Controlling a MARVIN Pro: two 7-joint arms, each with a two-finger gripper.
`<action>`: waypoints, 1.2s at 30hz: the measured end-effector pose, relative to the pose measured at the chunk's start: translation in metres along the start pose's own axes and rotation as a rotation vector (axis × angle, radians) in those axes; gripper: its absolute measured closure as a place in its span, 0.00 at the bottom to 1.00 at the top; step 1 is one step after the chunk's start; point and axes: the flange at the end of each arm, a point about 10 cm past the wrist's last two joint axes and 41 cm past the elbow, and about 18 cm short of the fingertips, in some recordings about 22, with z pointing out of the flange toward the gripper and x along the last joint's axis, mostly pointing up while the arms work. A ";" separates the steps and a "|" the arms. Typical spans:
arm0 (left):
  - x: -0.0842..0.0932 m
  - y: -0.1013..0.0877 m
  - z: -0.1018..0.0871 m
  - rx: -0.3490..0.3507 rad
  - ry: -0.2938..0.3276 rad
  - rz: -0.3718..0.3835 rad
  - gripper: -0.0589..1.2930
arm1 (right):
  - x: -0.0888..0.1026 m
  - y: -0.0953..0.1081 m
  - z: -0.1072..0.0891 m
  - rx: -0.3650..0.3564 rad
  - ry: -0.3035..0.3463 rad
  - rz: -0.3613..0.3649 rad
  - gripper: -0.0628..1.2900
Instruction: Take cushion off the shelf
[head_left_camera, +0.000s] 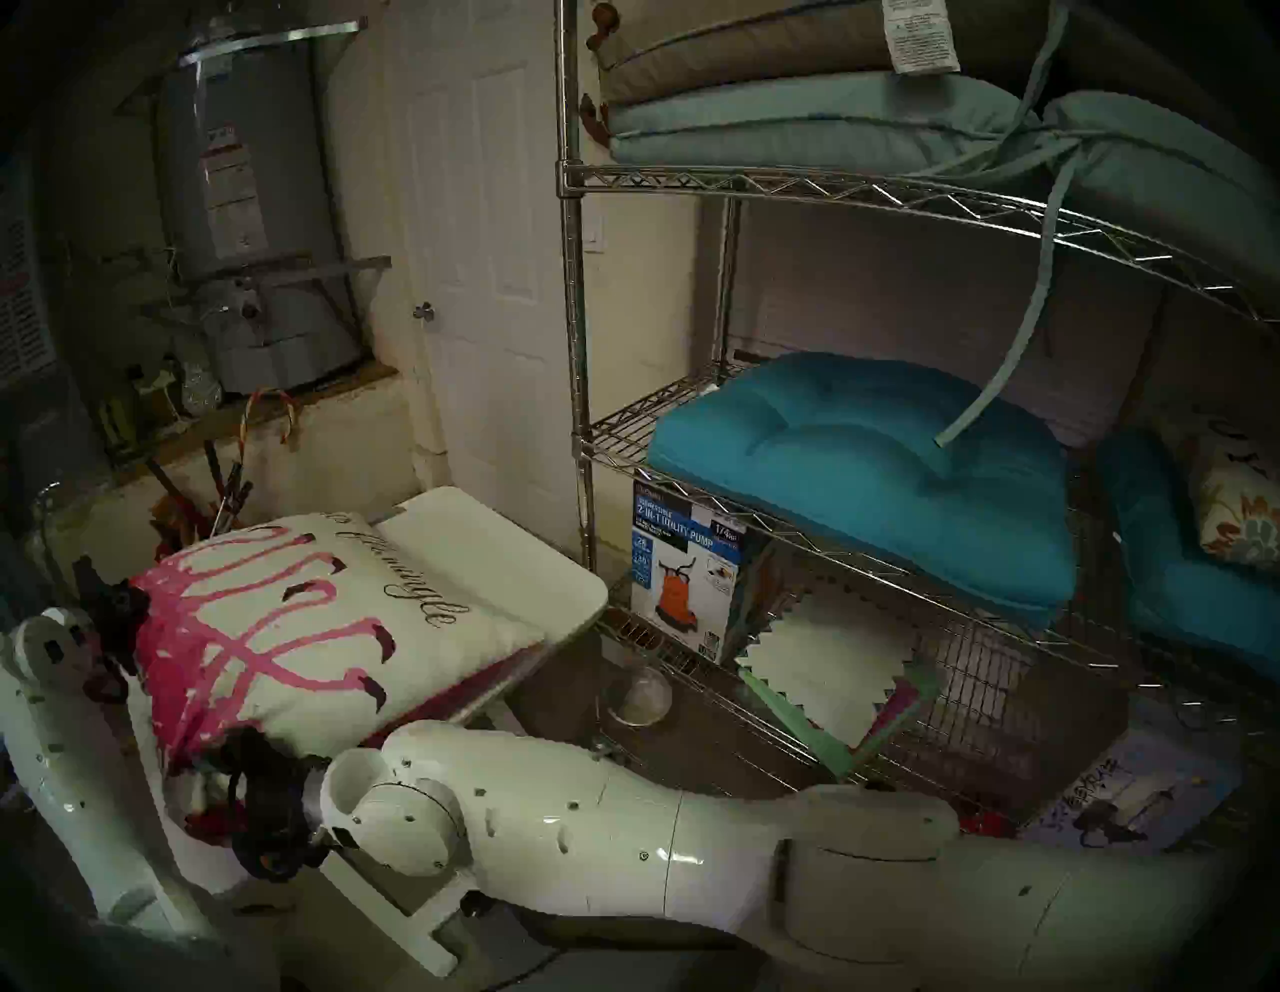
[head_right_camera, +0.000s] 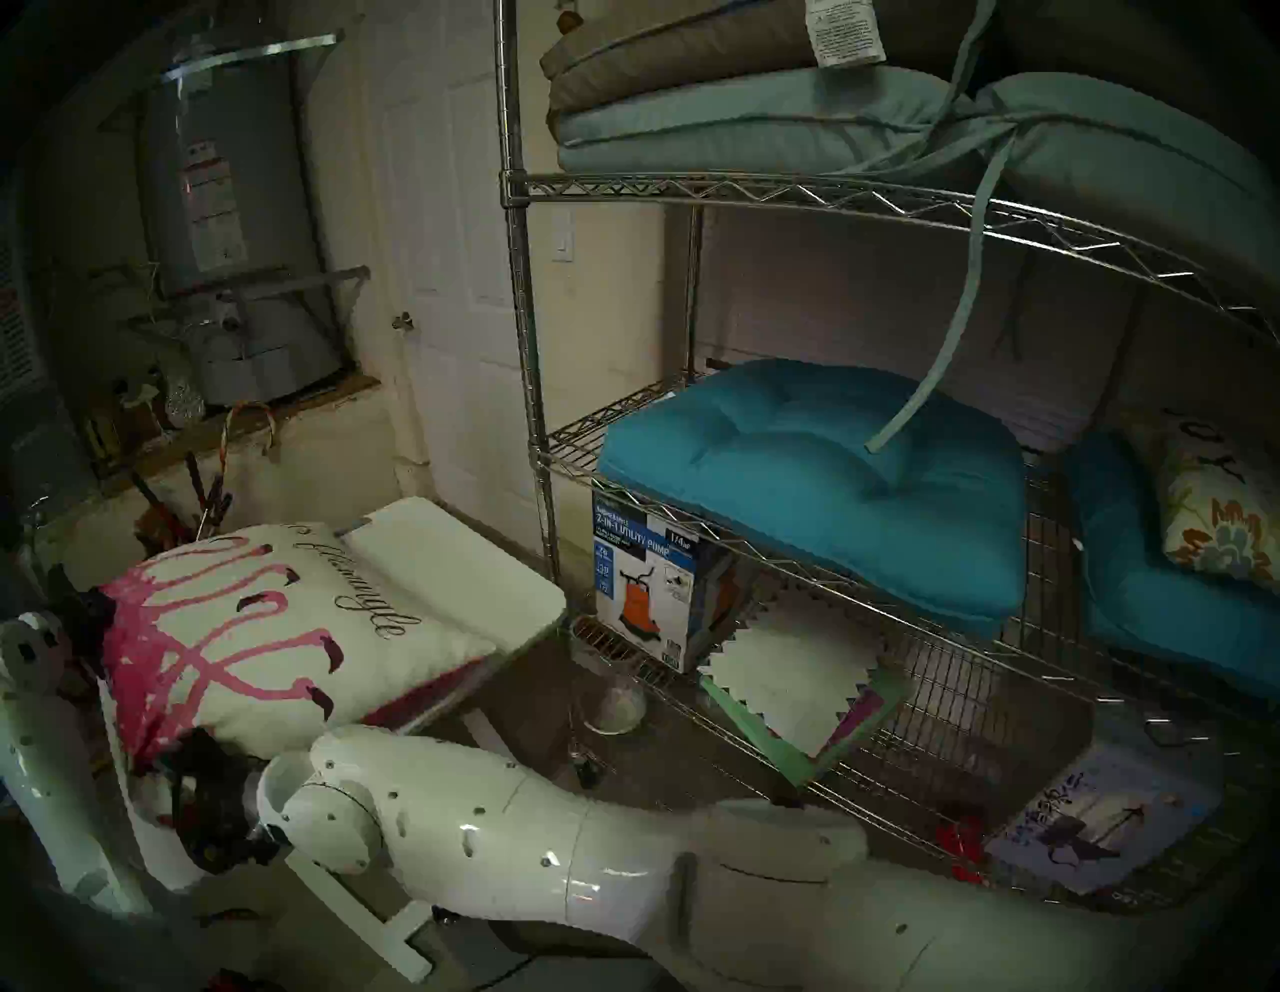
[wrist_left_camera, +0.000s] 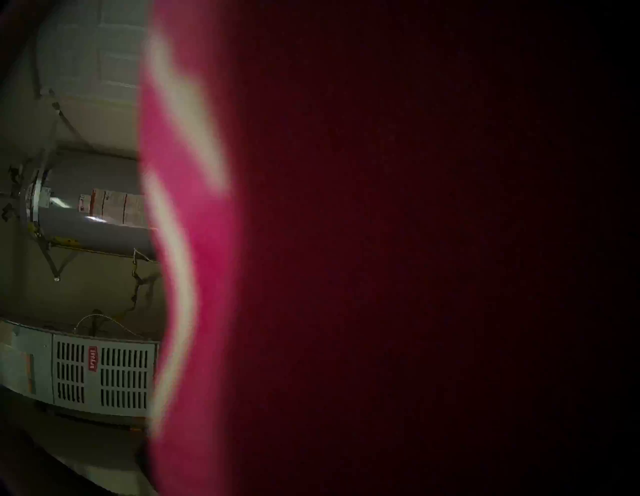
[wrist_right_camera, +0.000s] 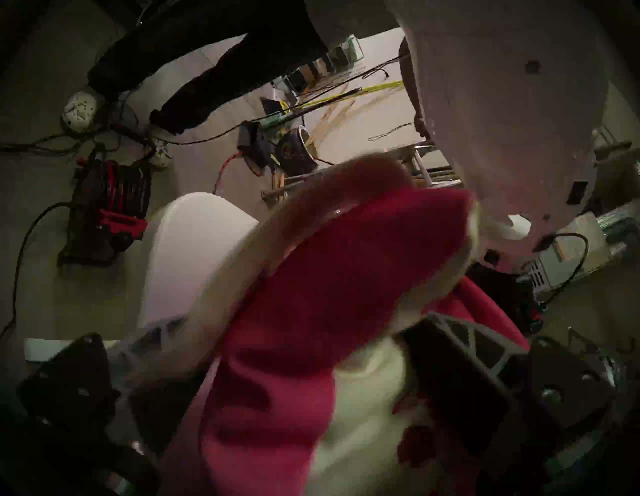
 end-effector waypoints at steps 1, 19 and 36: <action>-0.003 0.002 0.000 -0.001 0.001 -0.001 0.85 | 0.001 0.000 0.002 0.004 -0.002 -0.004 0.11; -0.038 0.017 0.003 0.036 0.076 0.026 0.85 | 0.022 0.006 0.015 -0.041 0.001 -0.013 0.07; -0.053 0.020 0.009 0.104 0.192 0.068 0.85 | 0.036 0.035 -0.017 -0.319 -0.034 0.085 0.07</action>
